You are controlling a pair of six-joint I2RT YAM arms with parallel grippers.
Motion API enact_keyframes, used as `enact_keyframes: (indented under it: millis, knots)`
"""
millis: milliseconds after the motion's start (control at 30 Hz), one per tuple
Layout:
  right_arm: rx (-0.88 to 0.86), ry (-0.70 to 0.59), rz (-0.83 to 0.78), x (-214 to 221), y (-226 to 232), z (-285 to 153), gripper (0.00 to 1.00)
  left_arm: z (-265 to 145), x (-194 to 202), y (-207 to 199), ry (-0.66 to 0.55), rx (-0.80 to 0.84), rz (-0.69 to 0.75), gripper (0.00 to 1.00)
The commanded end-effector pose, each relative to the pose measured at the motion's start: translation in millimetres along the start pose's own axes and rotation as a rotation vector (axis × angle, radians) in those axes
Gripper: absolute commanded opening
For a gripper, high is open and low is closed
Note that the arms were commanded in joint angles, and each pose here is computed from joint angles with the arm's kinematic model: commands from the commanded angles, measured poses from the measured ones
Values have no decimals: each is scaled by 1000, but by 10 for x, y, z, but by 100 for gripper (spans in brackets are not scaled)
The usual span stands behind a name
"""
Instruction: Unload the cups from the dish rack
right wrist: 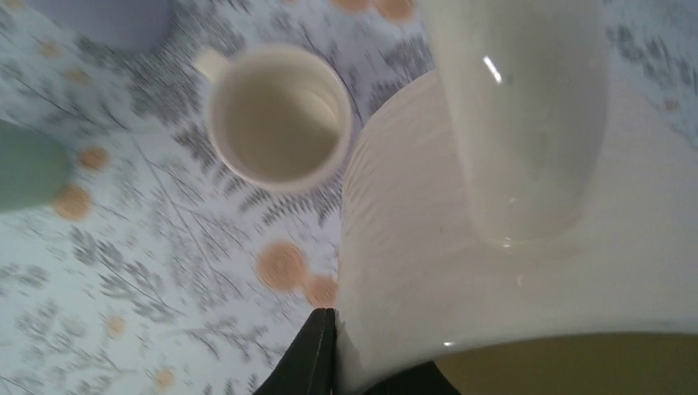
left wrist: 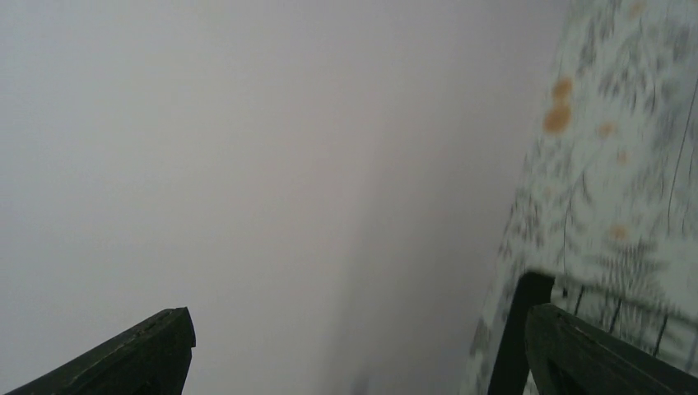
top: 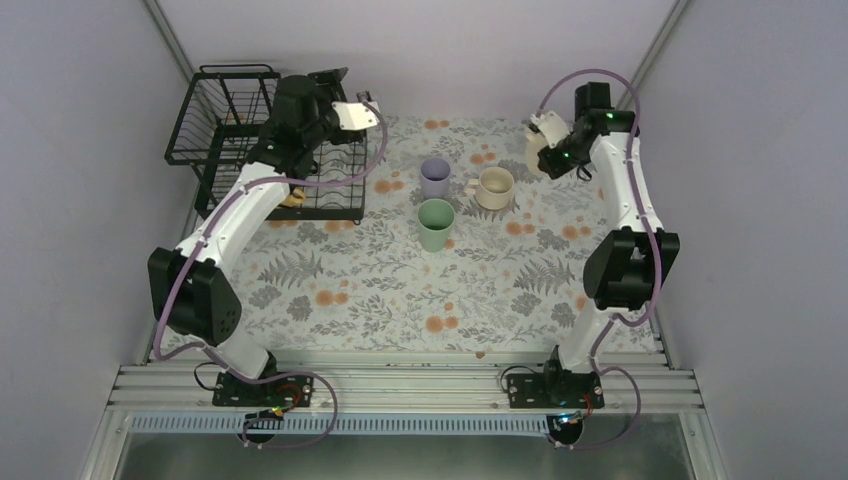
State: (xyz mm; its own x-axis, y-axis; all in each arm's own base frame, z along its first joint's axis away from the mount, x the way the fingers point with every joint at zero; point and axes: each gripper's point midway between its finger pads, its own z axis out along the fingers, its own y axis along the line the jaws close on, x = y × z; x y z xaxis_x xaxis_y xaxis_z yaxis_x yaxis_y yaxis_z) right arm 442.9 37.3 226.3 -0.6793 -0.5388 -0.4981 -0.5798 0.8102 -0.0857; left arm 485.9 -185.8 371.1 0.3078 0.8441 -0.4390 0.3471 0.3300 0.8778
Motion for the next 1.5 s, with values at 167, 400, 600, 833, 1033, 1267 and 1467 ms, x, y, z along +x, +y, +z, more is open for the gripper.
enact_keyframes:
  millis: [167, 400, 600, 833, 1033, 1267, 1467]
  knots:
    - [-32, 205, -48, 547, -178, 444, 4, 60, 884, -455, 312, 46, 276, 100]
    - [-17, 297, -23, 738, -327, 761, 4, 94, 1172, -588, 384, 72, 288, 100]
    - [-2, 352, -16, 881, -454, 895, 4, 55, 1217, -630, 386, 84, 290, 100]
    - [13, 413, -4, 1066, -596, 955, 4, 18, 1264, -711, 387, 104, 299, 100]
    - [12, 402, 7, 1076, -678, 932, 6, 21, 1265, -715, 386, 108, 294, 100]
    - [20, 366, 0, 1023, -696, 965, 12, 55, 1308, -748, 393, 119, 287, 100]
    - [36, 347, 0, 980, -722, 953, 24, 98, 1359, -799, 402, 136, 278, 100]
